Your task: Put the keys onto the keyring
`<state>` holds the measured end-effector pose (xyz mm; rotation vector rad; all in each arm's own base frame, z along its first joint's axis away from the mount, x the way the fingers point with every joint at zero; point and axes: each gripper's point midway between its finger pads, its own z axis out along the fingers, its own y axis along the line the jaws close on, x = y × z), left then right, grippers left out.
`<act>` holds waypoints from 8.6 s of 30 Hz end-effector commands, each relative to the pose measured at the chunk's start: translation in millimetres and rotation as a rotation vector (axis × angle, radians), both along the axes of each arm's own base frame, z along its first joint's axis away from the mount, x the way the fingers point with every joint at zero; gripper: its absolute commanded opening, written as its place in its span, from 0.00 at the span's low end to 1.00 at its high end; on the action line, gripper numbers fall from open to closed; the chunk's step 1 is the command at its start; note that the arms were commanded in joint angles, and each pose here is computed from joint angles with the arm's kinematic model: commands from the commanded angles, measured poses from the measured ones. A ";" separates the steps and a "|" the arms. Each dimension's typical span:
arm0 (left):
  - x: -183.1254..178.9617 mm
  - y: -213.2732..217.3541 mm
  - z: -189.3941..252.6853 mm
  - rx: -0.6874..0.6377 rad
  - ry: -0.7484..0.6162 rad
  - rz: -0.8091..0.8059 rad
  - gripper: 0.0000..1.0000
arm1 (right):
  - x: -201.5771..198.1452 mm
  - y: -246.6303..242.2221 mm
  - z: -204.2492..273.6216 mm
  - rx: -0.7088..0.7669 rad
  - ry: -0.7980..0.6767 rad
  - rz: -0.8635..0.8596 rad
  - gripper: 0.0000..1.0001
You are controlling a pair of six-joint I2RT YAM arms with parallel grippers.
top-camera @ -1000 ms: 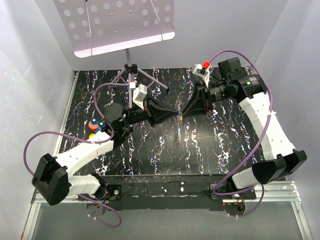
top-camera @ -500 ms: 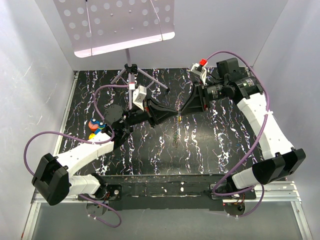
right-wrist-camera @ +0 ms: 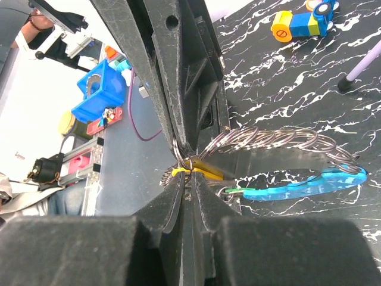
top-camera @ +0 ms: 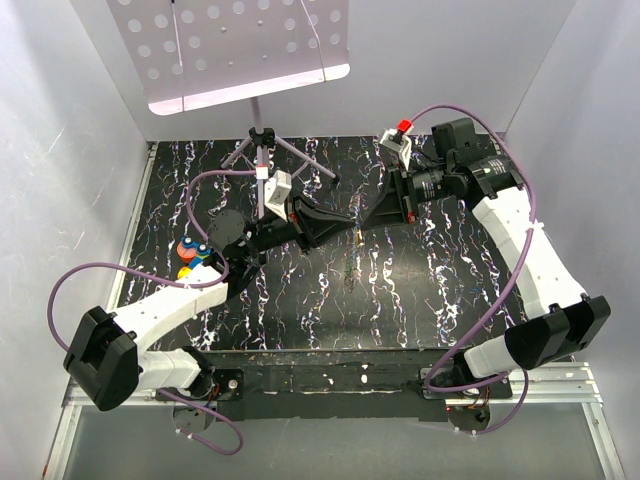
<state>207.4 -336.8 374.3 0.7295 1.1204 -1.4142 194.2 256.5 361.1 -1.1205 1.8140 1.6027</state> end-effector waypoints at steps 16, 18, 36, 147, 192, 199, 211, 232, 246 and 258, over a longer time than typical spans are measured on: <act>-8.7 16.3 34.2 -0.179 -0.039 0.012 0.00 | -4.9 4.6 7.0 0.065 0.039 0.052 0.09; -8.5 17.0 34.7 -0.199 -0.023 0.008 0.00 | -4.0 5.4 8.7 0.071 0.043 0.057 0.09; -4.5 16.7 24.1 -0.140 -0.086 0.054 0.00 | -20.8 -16.1 48.1 0.178 -0.036 0.093 0.31; -2.6 29.1 26.4 -0.172 -0.086 -0.018 0.00 | 13.0 19.4 -10.4 0.054 0.309 0.009 0.01; 4.4 35.3 23.2 -0.171 -0.060 0.018 0.00 | -8.4 28.6 11.9 0.072 0.075 0.118 0.01; -0.2 42.1 40.4 -0.273 -0.073 0.004 0.00 | -5.9 33.6 1.9 0.085 0.235 0.144 0.01; -3.2 48.2 55.5 -0.349 -0.066 -0.009 0.00 | 5.8 40.1 2.8 0.082 0.323 0.134 0.01; 1.1 48.2 55.9 -0.393 -0.002 -0.033 0.00 | 40.2 40.9 11.7 0.016 0.156 -0.101 0.18; 1.9 46.7 33.1 -0.249 0.001 -0.018 0.00 | 27.9 -15.2 24.1 0.029 -0.025 -0.158 0.47; 39.7 21.2 -34.8 0.178 0.180 0.101 0.00 | 39.7 -91.7 -32.9 0.081 -0.151 -0.315 0.75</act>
